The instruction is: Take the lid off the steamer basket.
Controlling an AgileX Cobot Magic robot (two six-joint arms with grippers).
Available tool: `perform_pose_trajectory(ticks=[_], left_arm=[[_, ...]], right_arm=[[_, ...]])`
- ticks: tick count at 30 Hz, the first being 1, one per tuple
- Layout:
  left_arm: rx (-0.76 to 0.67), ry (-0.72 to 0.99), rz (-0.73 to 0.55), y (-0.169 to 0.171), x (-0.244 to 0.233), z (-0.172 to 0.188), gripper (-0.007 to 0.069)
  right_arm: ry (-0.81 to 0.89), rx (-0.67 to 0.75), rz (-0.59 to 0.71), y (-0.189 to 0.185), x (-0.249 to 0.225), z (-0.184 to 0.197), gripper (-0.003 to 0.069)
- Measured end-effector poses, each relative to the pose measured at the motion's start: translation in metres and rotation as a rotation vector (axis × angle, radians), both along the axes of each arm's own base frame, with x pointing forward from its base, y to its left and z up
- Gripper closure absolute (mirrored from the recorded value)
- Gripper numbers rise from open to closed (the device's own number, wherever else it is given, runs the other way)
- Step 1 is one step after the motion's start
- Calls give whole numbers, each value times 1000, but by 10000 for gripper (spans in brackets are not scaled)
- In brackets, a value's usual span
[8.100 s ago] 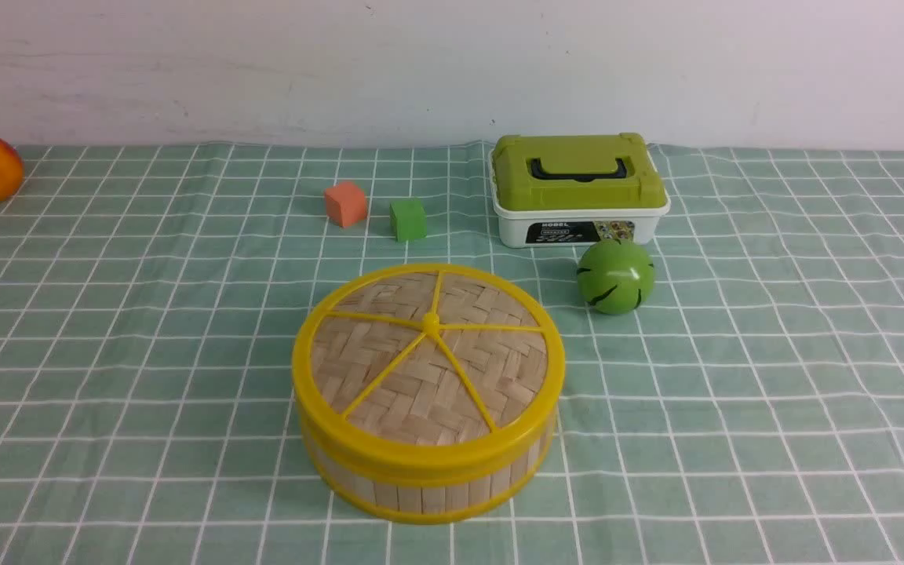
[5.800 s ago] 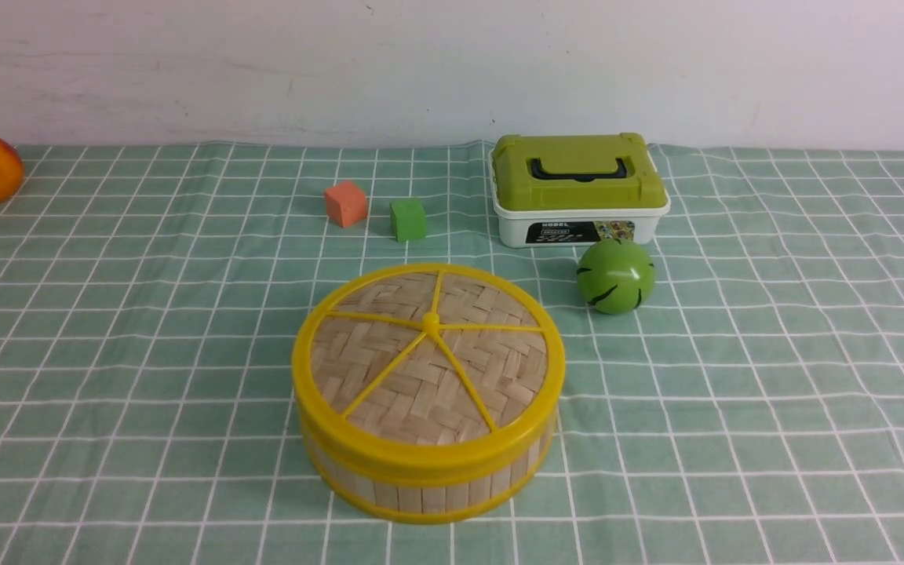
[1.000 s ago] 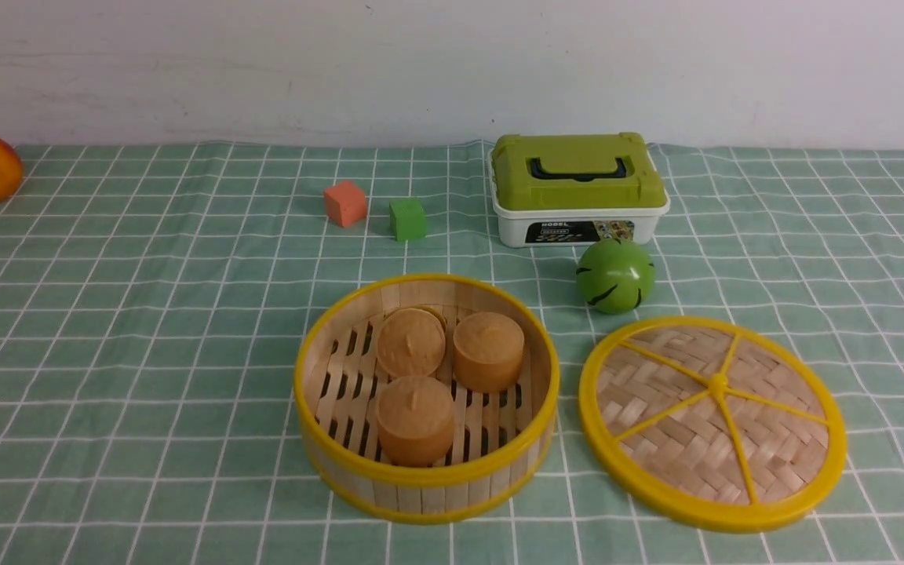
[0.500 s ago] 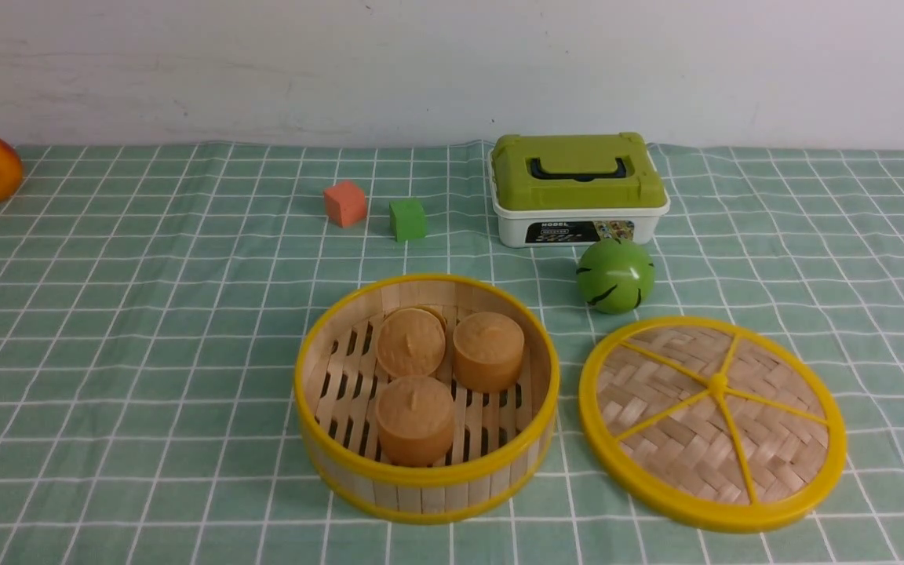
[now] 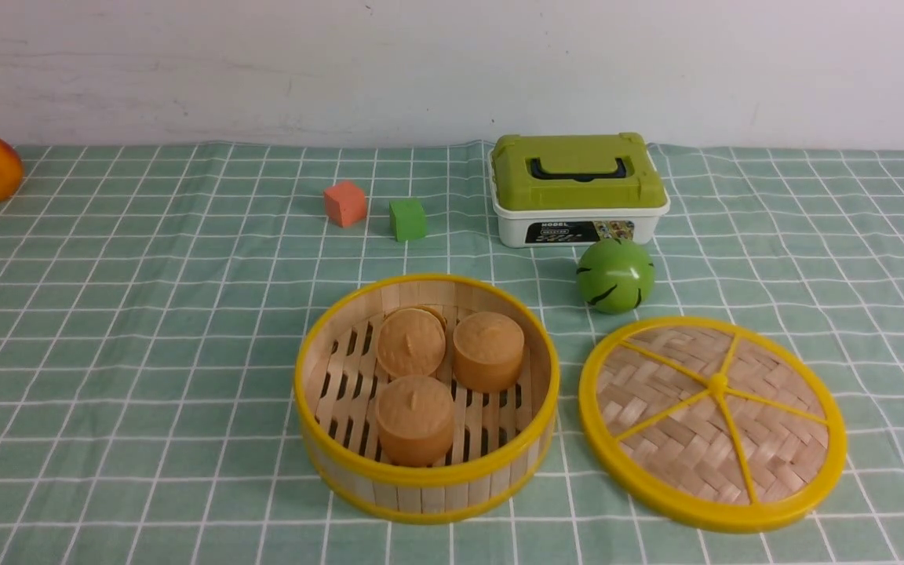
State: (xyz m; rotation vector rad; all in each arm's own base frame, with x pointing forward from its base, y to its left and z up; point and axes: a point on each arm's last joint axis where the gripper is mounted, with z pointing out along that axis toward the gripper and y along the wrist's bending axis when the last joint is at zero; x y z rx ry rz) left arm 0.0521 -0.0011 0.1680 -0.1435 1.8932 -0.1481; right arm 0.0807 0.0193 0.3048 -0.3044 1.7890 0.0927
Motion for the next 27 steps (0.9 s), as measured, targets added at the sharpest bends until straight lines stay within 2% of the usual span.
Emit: perform_pose_trajectory(ticks=[1, 2, 4, 5, 6, 7, 10, 20, 27], left_arm=[[0, 0, 0, 0, 0, 0, 386], [0, 0, 0, 0, 0, 0, 386], [0, 0, 0, 0, 0, 0, 386], [0, 0, 0, 0, 0, 0, 386], [0, 0, 0, 0, 0, 0, 386], [0, 0, 0, 0, 0, 0, 386], [0, 0, 0, 0, 0, 0, 386], [0, 0, 0, 0, 0, 0, 386], [0, 0, 0, 0, 0, 0, 386]], right_arm=[[-51, 4, -22, -3, -3, -5, 677], [-105, 45, -89, -9, -9, -28, 677], [-120, 79, -130, -12, -12, -40, 677], [-116, 139, -196, -16, -17, -63, 677], [-124, 148, -204, -17, -18, -63, 677], [-111, 207, -275, -20, -22, -87, 677], [-85, 237, -323, -23, -25, -113, 677], [63, 231, -363, -24, -28, -131, 677], [84, 239, -367, -24, -29, -132, 677]])
